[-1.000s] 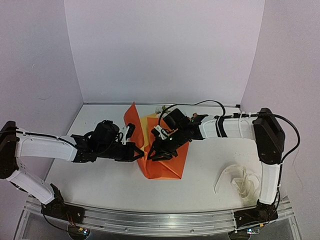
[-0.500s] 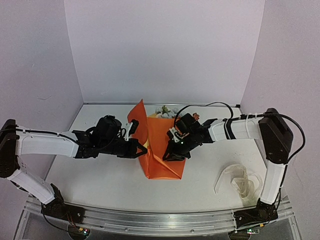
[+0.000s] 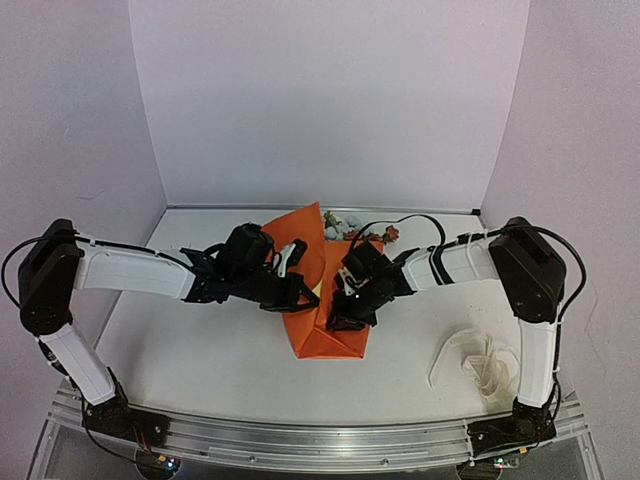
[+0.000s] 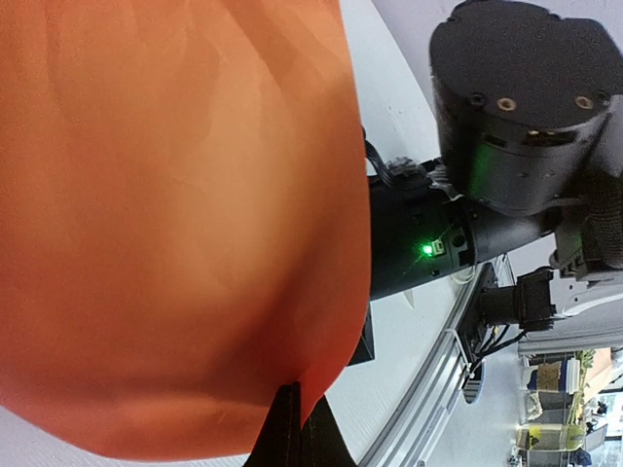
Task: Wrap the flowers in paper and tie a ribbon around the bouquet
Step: Fold the two-thirds-folded wrapping paper at the center of the board.
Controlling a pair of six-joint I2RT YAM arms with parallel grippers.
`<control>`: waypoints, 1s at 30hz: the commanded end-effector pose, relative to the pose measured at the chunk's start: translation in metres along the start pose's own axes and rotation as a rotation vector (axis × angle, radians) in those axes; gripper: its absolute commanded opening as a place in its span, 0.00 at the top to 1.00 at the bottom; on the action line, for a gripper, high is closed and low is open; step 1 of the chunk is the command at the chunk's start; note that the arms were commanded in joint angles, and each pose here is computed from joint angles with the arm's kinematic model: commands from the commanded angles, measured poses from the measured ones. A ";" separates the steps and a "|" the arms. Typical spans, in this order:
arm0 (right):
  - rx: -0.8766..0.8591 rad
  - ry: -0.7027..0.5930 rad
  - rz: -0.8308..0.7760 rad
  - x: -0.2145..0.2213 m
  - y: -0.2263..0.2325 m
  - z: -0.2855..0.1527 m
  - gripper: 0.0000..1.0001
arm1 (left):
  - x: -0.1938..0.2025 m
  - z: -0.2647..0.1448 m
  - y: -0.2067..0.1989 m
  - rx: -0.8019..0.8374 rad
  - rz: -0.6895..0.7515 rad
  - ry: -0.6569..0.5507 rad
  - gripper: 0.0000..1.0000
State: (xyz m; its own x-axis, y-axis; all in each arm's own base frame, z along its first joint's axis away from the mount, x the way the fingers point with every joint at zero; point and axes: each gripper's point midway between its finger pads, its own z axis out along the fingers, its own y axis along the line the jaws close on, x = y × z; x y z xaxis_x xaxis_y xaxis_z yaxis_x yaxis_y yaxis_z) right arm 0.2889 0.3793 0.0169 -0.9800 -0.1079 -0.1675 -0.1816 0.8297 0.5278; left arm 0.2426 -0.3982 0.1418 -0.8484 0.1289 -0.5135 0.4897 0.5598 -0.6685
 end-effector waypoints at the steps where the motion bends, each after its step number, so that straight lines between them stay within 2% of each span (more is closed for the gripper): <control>1: -0.020 -0.094 0.023 -0.010 0.008 -0.017 0.82 | -0.007 0.011 -0.013 0.044 0.022 0.024 1.00; 8: -0.014 -0.216 0.074 -0.009 -0.004 -0.052 0.81 | -0.010 0.024 -0.016 0.061 0.038 0.055 1.00; 12: -0.036 -0.280 0.110 -0.009 -0.011 -0.075 0.71 | -0.005 0.032 -0.012 0.051 0.033 0.098 1.00; 19: -0.118 -0.342 0.145 -0.031 -0.004 -0.109 0.44 | -0.003 0.044 -0.011 0.056 0.043 0.139 1.00; 25: -0.156 -0.379 0.149 -0.052 0.008 -0.121 0.35 | -0.003 0.051 -0.009 0.050 0.046 0.164 1.00; 30: -0.169 -0.395 0.151 -0.061 0.013 -0.123 0.34 | -0.002 0.057 -0.007 0.049 0.046 0.189 1.00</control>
State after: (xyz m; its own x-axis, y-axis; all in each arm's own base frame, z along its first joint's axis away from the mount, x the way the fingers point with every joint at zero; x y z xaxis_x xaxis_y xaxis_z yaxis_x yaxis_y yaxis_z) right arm 0.3228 0.3178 0.1122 -0.9142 0.2316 -0.3326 -0.0484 0.7524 0.6570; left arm 0.2522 -0.4401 0.1091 -0.8618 0.2755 -0.4260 0.5055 0.5373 -0.6751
